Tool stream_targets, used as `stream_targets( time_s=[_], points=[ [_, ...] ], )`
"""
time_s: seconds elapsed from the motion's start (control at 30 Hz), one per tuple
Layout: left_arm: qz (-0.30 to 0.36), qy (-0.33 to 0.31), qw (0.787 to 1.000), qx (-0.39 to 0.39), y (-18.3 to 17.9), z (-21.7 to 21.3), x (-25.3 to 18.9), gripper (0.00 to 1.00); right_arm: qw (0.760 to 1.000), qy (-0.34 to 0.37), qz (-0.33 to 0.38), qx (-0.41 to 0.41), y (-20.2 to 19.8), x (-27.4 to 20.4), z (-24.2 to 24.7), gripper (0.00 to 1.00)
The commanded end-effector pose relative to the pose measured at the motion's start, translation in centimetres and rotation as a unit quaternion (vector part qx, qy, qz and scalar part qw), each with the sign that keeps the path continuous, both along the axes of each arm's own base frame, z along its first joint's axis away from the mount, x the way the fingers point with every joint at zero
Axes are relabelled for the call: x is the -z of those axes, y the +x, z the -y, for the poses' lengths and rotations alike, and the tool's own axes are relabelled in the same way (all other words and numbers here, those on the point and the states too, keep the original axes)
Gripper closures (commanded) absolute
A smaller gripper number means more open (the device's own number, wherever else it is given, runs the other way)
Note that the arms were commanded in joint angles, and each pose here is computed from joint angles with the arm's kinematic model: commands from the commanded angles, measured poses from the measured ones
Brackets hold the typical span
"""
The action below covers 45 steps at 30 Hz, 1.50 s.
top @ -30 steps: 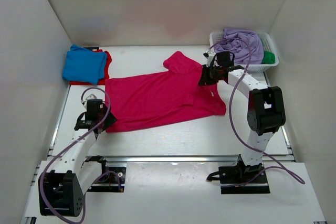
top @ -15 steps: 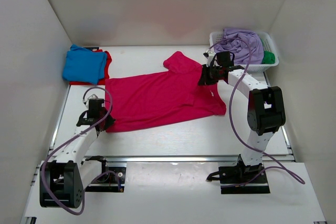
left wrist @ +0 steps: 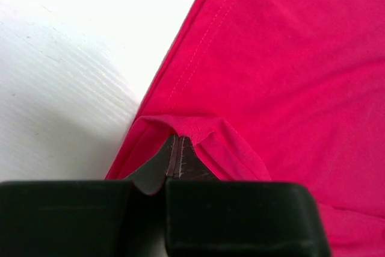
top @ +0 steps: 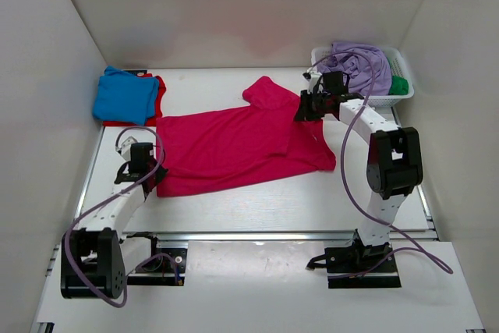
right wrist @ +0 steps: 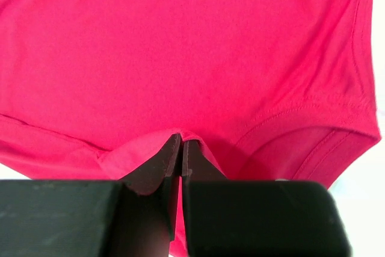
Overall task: Fold and stack the t-shirts
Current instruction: Fold the flattened tshirt in 1/3 of the way
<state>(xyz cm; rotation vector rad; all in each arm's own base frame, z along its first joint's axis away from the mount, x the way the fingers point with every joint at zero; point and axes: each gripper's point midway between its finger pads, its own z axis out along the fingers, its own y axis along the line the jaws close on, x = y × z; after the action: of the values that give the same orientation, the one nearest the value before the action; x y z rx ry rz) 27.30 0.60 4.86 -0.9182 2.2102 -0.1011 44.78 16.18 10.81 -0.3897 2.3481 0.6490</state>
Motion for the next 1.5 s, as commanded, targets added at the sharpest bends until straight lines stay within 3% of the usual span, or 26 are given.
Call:
stream_targets(
  time_s=[0.0,0.23,0.47,0.73,0.93,1.23,1.47],
  points=[
    [0.025,-0.007,0.999,-0.033,1.6,-0.5,-0.4,1.00,0.999,0.012,0.049,0.000,2.6,-2.7,-0.2,1.00],
    [0.040,-0.006,0.996,-0.074,2.2,-2.1,-1.0,1.00,0.999,0.001,0.052,0.008,5.7,-2.8,0.3,0.97],
    [0.092,0.000,0.991,-0.093,1.6,-2.8,-2.6,1.00,0.999,-0.011,0.033,0.026,5.5,-0.8,0.8,1.00],
    [0.101,-0.002,0.992,-0.073,1.8,-2.0,-3.5,1.00,0.999,-0.017,0.024,0.041,2.4,-0.3,2.6,0.99],
    [0.107,0.003,0.993,-0.056,1.6,-1.6,-4.7,1.00,0.998,-0.022,0.042,0.048,0.4,-3.0,4.1,1.00],
    [0.123,-0.007,0.992,-0.017,-0.1,0.5,-8.0,1.00,0.995,-0.052,0.074,0.038,-4.0,-6.8,4.6,1.00],
    [0.116,-0.035,0.993,-0.004,-2.2,2.0,-7.3,1.00,0.996,-0.057,0.056,0.038,-7.4,-6.3,5.1,1.00]
  ],
)
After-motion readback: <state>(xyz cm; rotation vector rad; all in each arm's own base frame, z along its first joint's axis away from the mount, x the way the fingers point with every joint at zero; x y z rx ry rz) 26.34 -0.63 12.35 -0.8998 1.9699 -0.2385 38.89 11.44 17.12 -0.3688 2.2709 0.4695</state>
